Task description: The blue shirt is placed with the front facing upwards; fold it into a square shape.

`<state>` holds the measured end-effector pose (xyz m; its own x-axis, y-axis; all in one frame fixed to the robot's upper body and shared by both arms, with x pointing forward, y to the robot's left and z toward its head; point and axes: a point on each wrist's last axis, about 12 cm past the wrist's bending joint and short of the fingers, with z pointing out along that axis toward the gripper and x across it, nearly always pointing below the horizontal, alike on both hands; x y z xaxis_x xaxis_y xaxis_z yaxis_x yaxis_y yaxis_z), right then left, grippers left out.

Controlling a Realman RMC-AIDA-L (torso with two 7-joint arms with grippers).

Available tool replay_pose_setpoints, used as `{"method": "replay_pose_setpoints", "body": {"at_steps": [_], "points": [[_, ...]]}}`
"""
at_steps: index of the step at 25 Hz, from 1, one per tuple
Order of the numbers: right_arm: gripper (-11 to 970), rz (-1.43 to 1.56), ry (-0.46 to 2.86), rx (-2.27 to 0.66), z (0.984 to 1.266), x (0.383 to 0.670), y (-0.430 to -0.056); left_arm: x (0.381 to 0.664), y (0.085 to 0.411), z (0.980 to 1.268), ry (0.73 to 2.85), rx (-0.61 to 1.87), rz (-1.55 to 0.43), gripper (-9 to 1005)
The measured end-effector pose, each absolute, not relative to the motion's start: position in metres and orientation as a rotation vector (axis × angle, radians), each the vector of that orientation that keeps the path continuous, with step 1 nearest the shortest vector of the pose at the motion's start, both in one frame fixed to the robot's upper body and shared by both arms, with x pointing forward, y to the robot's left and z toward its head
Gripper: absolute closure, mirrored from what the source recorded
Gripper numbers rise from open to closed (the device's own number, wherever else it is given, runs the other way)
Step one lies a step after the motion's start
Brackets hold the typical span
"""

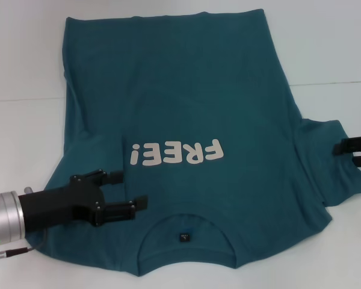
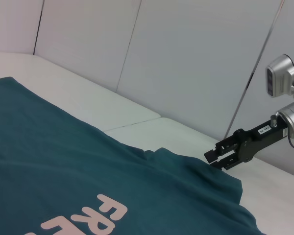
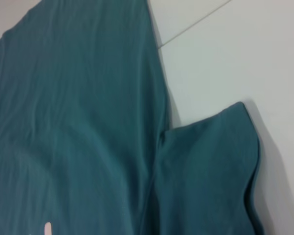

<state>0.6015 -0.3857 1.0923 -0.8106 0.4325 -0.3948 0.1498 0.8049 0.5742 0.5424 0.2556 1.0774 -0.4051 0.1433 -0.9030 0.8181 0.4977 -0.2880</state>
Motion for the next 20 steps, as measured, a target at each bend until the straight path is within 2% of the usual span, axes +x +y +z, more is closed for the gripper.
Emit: {"method": "replay_pose_setpoints", "body": {"at_steps": [2, 8, 18, 20], "points": [[175, 0.716, 2.472, 0.406, 1.0918, 0.6010, -0.3860, 0.5423, 0.2554, 1.0772, 1.851, 0.802, -0.953, 64], [390, 0.700, 2.476, 0.338, 1.0926, 0.6010, -0.3847, 0.5424, 0.2555, 1.0772, 1.851, 0.802, -0.951, 64], [877, 0.699, 2.471, 0.314, 1.0994, 0.6017, -0.3872, 0.5432, 0.2563, 1.0785, 1.845, 0.794, -0.948, 63], [905, 0.700, 2.472, 0.314, 1.0996, 0.6013, -0.3879, 0.5434, 0.2567, 1.0787, 1.844, 0.792, -0.947, 64]]}}
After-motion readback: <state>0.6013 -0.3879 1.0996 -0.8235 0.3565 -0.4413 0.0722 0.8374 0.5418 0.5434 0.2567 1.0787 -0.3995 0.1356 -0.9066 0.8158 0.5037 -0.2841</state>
